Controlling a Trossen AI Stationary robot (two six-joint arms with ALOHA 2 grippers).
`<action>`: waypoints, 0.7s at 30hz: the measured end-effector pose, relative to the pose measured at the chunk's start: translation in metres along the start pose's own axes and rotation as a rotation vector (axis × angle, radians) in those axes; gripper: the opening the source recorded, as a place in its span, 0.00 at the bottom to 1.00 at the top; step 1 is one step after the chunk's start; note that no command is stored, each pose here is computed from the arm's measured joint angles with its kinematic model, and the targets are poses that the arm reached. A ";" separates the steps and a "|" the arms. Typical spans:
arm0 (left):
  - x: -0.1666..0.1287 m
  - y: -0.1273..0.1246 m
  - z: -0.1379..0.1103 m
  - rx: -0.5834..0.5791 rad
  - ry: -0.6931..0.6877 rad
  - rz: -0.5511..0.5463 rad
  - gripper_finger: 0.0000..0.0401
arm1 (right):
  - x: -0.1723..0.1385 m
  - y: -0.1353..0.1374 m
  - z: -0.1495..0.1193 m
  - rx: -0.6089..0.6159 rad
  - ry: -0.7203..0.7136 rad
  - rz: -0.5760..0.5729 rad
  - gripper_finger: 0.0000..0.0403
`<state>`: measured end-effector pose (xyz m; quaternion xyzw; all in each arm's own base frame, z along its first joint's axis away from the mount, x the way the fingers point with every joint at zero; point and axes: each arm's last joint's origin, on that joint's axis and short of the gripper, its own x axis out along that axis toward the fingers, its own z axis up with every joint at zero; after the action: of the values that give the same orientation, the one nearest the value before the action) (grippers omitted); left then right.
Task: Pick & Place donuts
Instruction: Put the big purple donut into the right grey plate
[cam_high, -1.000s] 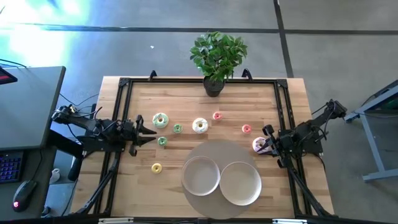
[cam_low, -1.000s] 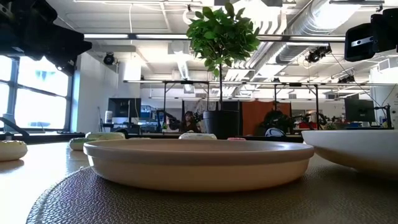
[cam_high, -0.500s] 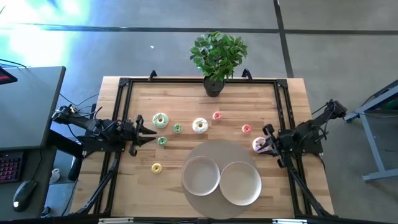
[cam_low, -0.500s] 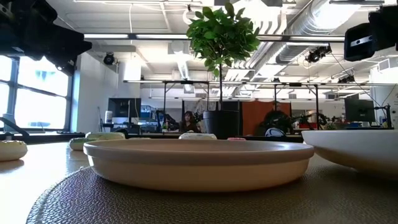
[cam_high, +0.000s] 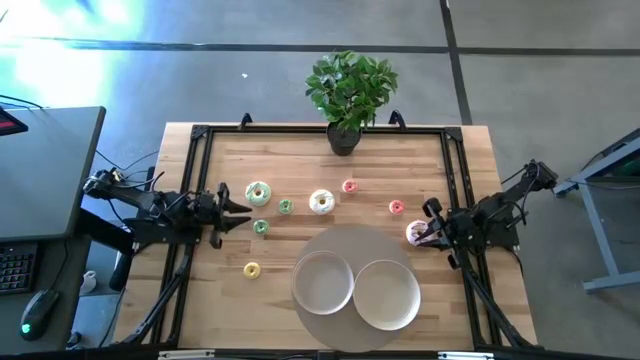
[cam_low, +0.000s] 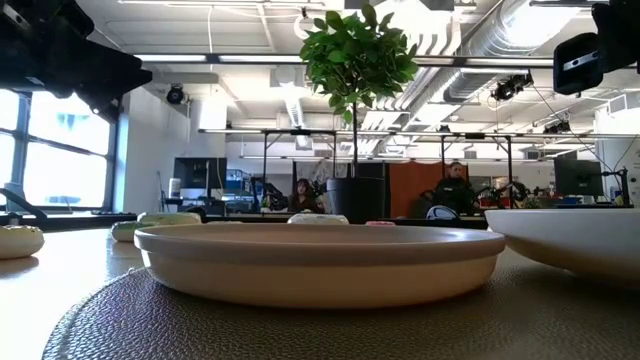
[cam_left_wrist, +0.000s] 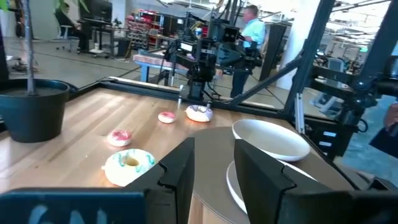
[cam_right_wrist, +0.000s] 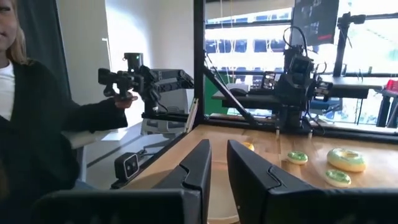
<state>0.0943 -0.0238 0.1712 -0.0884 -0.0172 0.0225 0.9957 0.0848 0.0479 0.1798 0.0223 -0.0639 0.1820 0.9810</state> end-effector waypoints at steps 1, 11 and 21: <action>0.000 0.000 0.000 0.000 -0.004 0.017 0.28 | 0.000 0.000 0.001 -0.010 -0.011 -0.006 0.13; -0.001 0.007 0.007 -0.026 -0.100 0.260 0.28 | -0.002 -0.010 0.005 -0.060 -0.034 -0.357 0.11; -0.004 0.008 0.027 -0.011 -0.190 0.367 0.28 | -0.002 -0.014 0.033 -0.052 0.052 -0.524 0.24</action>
<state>0.0887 -0.0117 0.1967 -0.0932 -0.0950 0.2116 0.9683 0.0844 0.0316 0.2123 0.0081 -0.0352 -0.0794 0.9962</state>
